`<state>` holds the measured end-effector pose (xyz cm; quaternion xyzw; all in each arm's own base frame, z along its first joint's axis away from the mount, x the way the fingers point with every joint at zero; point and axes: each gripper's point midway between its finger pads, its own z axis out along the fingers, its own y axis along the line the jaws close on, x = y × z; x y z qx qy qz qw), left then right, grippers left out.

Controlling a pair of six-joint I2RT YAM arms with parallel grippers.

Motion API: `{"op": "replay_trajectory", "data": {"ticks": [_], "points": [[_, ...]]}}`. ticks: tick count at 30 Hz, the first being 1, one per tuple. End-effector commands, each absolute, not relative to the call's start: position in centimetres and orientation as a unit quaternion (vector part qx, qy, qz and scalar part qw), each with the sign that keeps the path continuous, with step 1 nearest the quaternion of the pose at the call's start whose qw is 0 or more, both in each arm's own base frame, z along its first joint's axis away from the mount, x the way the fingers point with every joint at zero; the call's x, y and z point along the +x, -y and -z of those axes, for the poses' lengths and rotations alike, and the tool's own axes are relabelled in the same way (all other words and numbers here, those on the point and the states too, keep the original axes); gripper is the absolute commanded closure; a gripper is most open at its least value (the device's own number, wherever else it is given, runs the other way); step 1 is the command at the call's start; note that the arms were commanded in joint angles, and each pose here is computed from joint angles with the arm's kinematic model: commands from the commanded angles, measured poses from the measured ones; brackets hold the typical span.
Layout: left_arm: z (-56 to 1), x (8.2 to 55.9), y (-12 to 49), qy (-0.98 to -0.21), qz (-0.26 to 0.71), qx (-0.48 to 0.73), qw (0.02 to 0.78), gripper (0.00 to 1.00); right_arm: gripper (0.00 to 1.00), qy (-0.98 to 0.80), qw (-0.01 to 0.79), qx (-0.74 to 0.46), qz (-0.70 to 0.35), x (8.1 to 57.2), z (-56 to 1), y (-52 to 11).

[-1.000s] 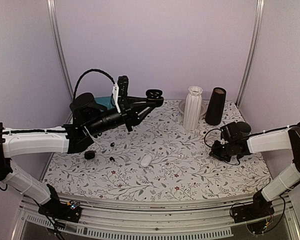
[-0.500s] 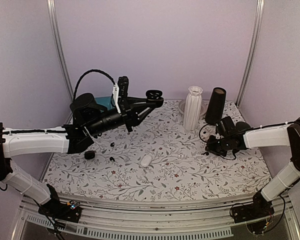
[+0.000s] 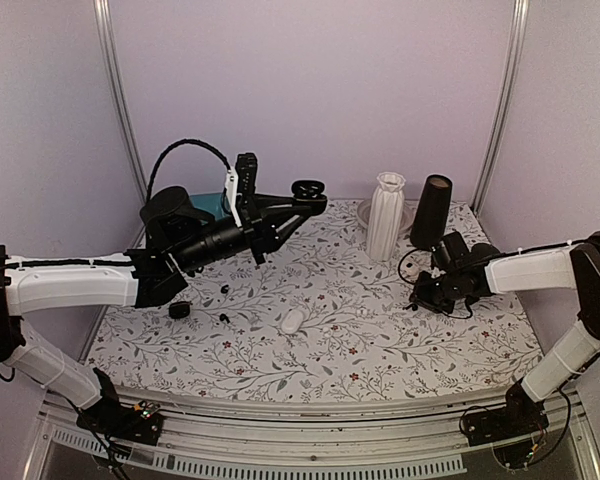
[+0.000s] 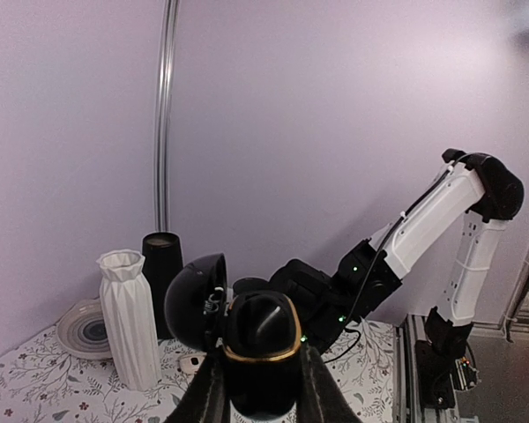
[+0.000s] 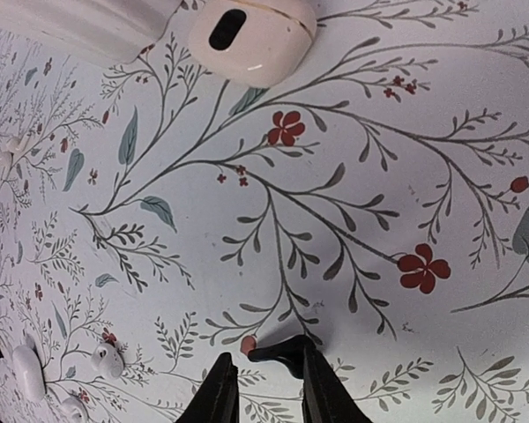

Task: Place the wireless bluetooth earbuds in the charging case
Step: Move the right earbud to the center of the board, then adjust the right earbud at the center of the board.

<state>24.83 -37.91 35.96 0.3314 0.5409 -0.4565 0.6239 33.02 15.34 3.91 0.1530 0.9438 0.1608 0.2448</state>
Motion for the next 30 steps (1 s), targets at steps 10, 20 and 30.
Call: {"op": "replay_trajectory", "data": {"ticks": [10,20,30], "points": [[-36.6,25.2,36.8,-0.538,0.449,0.320,0.638,1.00,0.73,-0.945,0.226,0.176,-0.156,33.1,-2.4,-15.3],[-36.7,25.1,36.7,-0.537,0.448,0.319,0.639,1.00,0.73,-0.950,0.220,0.173,-0.140,33.6,-1.5,-15.2],[-36.7,25.1,36.7,-0.537,0.448,0.320,0.639,1.00,0.74,-0.961,0.219,0.137,-0.096,34.5,-1.5,-15.4]]}}
